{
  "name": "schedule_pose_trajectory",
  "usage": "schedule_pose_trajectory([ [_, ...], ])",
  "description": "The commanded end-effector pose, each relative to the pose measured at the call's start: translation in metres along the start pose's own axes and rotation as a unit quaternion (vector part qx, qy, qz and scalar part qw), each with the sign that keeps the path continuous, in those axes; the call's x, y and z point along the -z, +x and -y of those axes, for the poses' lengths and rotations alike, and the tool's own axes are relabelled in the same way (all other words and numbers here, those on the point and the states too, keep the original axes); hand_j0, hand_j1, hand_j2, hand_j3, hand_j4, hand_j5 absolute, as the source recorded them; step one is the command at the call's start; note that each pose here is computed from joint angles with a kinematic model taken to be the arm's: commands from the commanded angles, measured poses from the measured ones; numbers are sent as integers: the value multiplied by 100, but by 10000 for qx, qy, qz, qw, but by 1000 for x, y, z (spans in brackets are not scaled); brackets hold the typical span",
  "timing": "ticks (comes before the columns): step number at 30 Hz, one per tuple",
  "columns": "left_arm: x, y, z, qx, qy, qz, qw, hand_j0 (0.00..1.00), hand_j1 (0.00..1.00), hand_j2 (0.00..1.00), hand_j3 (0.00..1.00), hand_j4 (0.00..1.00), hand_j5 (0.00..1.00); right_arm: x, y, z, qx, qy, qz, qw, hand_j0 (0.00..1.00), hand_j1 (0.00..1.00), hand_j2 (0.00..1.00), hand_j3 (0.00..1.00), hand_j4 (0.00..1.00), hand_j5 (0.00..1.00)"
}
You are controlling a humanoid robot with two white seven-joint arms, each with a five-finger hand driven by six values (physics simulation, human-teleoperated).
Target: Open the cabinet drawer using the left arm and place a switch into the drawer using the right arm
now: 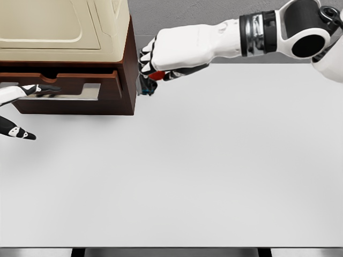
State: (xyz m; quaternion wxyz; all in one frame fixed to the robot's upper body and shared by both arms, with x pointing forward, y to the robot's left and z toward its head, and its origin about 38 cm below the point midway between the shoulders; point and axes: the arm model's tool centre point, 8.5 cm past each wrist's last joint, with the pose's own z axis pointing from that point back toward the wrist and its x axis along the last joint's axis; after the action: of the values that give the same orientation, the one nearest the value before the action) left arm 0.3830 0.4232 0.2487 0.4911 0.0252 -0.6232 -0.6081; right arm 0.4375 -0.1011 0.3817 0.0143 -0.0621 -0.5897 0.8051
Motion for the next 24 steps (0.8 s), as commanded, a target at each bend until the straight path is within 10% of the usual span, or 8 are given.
schedule_pose_trajectory([
  [1, 1, -2, 0, -45, 38, -11, 10000, 100, 100, 100, 100, 100, 100, 6, 2, 5, 43, -84, 91, 9999, 46, 46, 46, 46, 46, 46],
  [24, -3, 17, 14, 2, -458, 165, 9988, 100, 100, 100, 100, 100, 100, 31, 8, 40, -67, -336, 384, 9987, 46, 46, 46, 46, 46, 46],
])
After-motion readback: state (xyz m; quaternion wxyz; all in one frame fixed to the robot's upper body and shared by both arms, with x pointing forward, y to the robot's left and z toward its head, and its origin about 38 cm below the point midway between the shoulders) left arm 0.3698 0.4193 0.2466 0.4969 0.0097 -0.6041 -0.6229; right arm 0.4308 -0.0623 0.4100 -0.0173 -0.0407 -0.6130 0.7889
